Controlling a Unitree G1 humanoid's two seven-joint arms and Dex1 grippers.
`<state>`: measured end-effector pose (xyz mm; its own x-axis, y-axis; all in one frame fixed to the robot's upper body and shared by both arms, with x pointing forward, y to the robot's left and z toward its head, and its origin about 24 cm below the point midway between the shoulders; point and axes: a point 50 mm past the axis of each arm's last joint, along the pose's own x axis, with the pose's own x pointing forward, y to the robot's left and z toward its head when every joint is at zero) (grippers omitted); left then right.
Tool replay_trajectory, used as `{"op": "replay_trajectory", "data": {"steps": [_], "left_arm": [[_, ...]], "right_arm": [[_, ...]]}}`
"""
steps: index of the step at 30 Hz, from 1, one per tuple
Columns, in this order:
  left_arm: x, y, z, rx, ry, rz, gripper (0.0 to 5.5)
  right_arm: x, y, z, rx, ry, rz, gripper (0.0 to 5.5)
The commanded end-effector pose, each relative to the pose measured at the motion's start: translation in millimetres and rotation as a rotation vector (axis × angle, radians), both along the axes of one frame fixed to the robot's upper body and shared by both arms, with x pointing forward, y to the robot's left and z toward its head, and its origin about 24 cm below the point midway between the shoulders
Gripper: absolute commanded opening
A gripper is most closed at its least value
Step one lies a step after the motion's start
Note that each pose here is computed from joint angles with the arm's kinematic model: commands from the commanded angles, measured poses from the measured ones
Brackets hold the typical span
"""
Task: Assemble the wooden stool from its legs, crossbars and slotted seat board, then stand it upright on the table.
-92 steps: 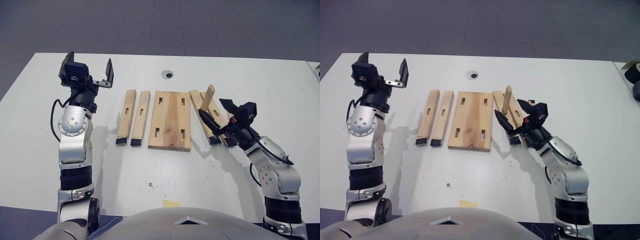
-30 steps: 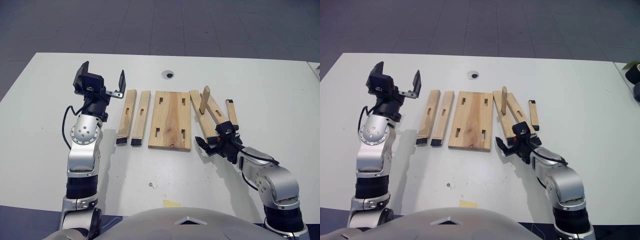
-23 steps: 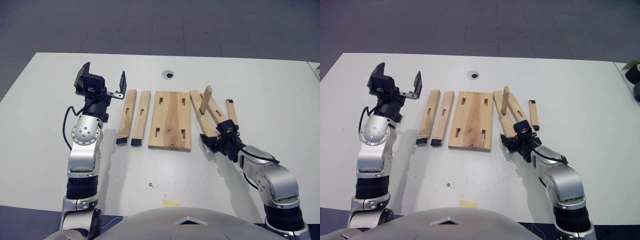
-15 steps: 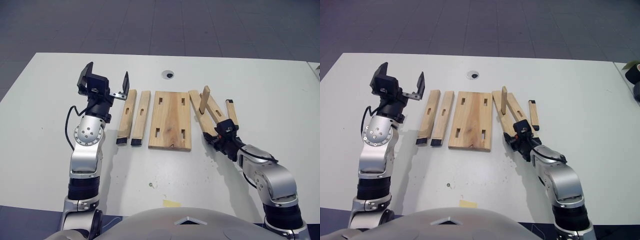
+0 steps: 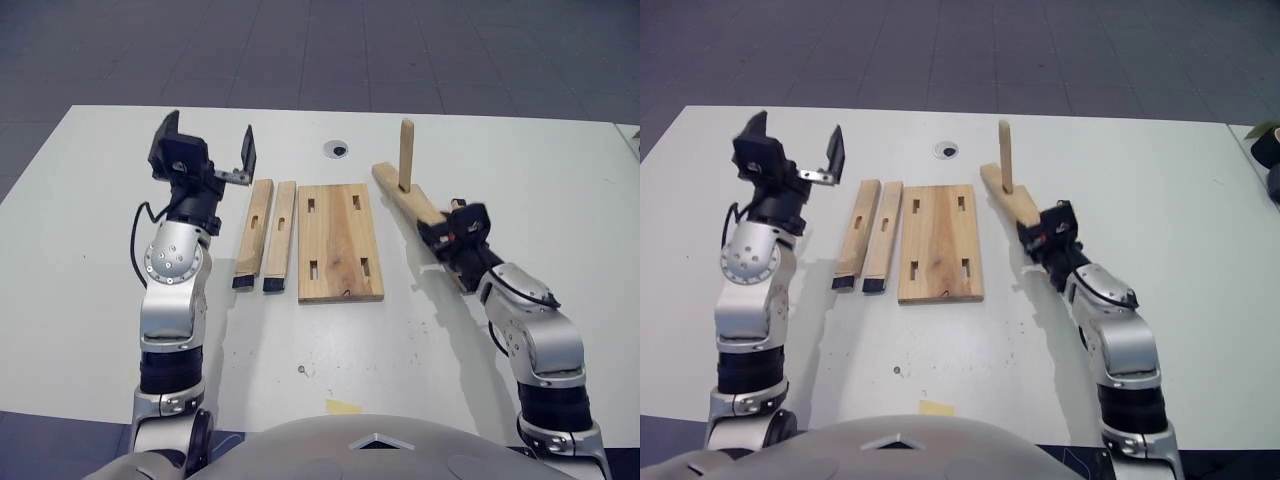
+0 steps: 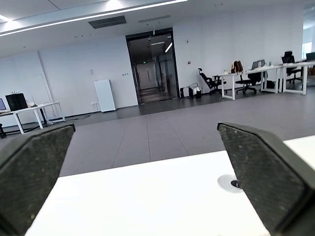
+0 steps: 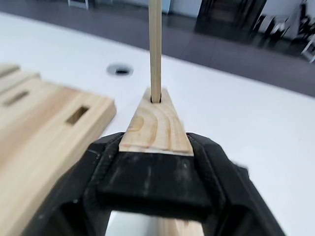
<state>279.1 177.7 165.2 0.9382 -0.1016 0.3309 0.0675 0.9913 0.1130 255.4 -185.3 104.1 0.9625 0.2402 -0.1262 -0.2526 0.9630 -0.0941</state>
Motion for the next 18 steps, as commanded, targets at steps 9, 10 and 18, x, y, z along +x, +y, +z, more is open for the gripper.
{"op": "replay_trajectory", "data": {"steps": [9, 10, 18], "left_arm": [[16.2, 3.1, 21.9, -0.031, -0.001, -0.091, 5.40], [15.7, 4.0, 21.3, -0.032, 0.002, -0.089, 5.40], [21.4, -9.9, 21.8, -0.165, 0.055, -0.195, 5.40]], "right_arm": [[-9.3, 6.2, -12.7, 0.049, -0.037, -0.019, 2.05], [-12.2, 7.0, -13.8, 0.048, -0.034, -0.010, 2.05], [-1.2, 19.6, 34.4, 0.133, -0.318, 0.054, 2.05]]}}
